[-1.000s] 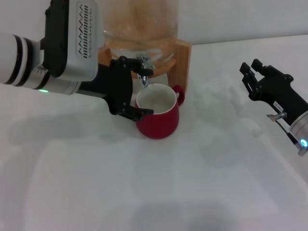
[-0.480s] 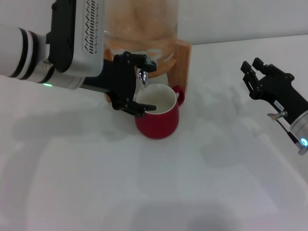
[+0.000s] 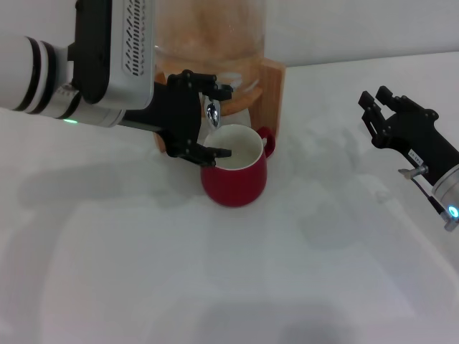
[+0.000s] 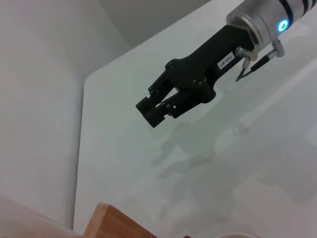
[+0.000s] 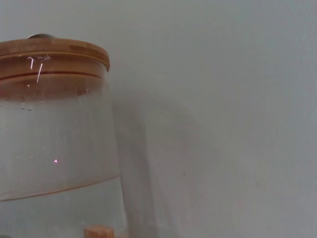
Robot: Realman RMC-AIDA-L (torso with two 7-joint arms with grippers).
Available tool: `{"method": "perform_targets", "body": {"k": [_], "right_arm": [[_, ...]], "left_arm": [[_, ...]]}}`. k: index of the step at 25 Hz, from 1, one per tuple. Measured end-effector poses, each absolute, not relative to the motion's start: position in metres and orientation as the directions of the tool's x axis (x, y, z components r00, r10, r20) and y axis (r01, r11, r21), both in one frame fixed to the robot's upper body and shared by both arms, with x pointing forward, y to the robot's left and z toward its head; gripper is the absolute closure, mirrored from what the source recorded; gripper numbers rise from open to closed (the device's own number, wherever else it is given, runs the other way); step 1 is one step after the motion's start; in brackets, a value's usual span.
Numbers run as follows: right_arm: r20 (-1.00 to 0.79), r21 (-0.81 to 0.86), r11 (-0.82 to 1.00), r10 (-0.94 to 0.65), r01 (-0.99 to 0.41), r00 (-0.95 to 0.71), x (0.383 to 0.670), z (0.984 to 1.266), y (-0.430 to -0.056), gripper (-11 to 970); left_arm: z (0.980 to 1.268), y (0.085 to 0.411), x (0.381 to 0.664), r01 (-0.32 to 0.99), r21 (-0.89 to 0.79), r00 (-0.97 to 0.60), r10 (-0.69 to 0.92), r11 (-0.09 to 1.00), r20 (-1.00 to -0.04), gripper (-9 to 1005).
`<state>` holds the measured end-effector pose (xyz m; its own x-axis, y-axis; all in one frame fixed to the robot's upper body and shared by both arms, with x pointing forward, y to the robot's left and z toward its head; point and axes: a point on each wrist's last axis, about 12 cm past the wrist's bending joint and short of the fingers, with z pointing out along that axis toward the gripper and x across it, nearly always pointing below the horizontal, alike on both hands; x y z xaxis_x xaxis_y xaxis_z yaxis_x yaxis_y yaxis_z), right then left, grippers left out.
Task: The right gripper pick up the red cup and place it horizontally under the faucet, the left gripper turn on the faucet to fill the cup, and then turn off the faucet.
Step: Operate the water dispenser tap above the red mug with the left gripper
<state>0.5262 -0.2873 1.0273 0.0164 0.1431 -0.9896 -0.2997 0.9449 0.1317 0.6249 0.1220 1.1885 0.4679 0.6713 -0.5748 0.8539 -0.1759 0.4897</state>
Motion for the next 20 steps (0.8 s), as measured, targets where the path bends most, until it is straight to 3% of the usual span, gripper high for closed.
{"method": "perform_targets", "body": {"k": [20], "right_arm": [[-0.989, 0.132, 0.945, 0.144, -0.299, 0.017, 0.5257, 1.0271, -0.2875, 664]], "left_arm": [[1.1929, 0.1177, 0.6275, 0.838, 0.514, 0.490, 0.667, -0.184, -0.561, 121]]}}
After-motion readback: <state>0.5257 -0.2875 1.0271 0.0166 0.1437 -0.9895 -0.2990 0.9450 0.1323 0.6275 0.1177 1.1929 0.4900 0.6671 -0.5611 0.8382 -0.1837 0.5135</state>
